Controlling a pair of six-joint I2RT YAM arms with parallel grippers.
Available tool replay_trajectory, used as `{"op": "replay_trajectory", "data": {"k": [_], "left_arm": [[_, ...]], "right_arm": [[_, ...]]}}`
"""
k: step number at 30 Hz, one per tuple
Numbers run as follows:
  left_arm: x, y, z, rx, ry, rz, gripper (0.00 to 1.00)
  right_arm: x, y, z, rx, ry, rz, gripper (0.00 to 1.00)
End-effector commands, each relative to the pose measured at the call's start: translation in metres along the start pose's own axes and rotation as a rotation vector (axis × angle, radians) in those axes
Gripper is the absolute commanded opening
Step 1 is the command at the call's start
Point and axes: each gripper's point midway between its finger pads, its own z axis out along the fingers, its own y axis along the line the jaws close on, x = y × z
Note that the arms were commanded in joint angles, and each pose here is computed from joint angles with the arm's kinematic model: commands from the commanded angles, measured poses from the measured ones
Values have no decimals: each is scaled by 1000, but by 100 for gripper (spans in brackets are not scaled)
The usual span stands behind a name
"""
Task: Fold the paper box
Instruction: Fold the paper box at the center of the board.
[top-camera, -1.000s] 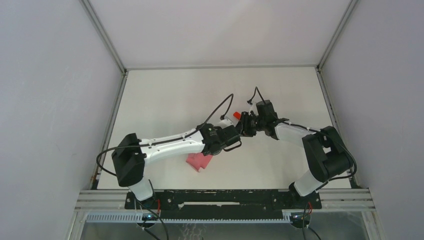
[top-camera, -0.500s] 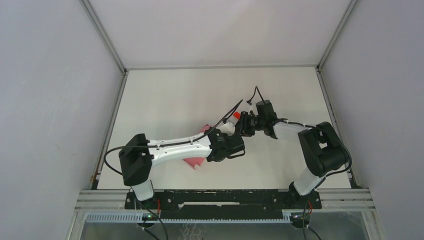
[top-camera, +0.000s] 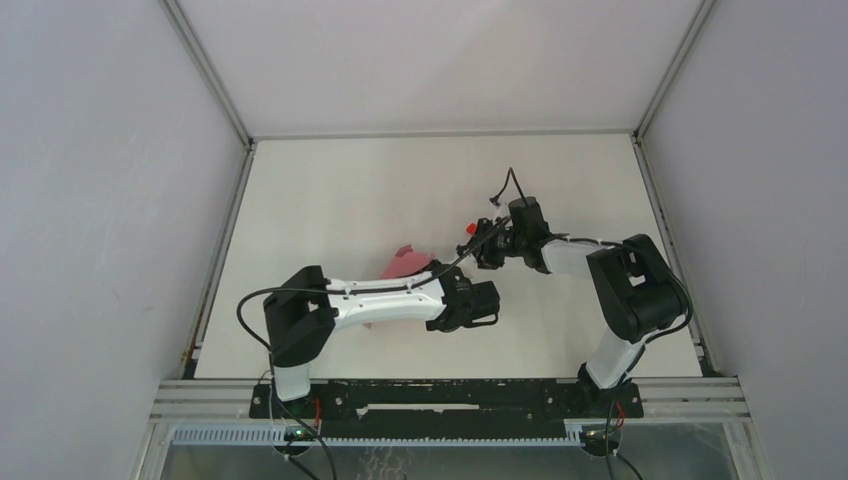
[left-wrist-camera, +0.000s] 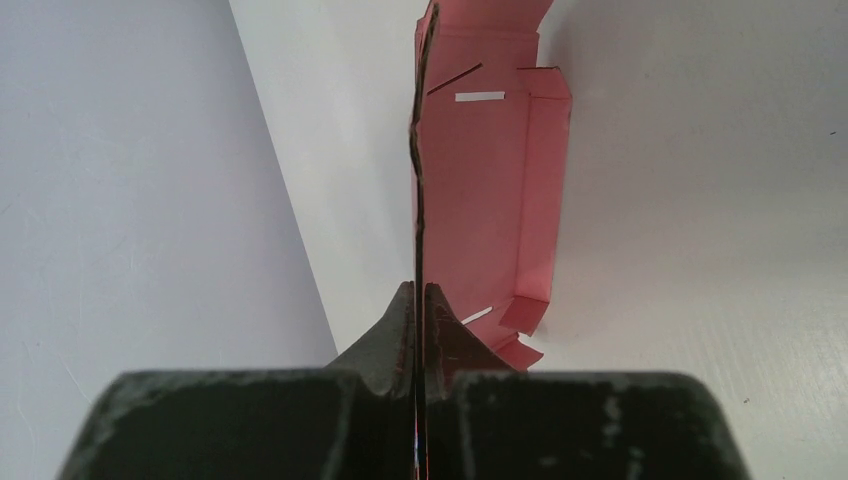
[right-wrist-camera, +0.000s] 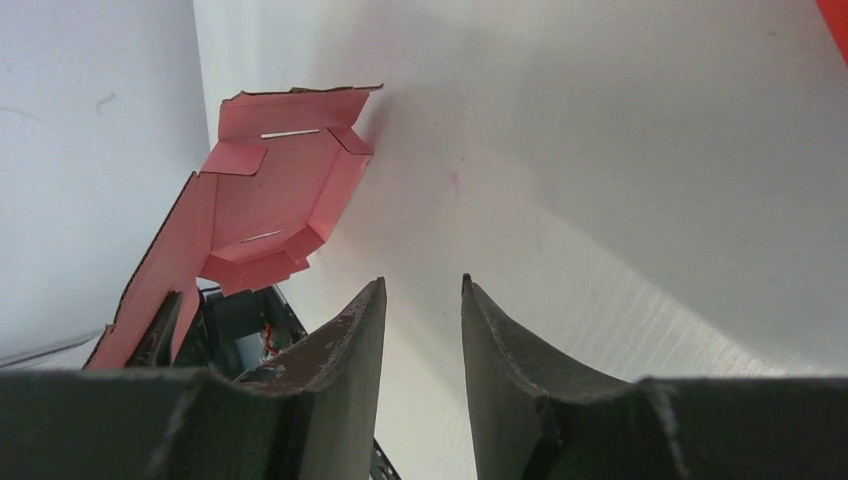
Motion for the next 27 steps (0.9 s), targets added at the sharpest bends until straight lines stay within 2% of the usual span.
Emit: {"op": "replay_trajectory", "data": {"k": [1,16,27], "left_arm": [[-3,-1,-2,4,-23,-69,0],[14,-17,2,114,-44,-205,0],[14,-18,2,137,-50,-238,0]], "right_arm": [[-24,21,2,-74,-41,-36,42],[-31,31,24,-122,13,-31,43],[-43,49,48,-145,55,-41,44]]}}
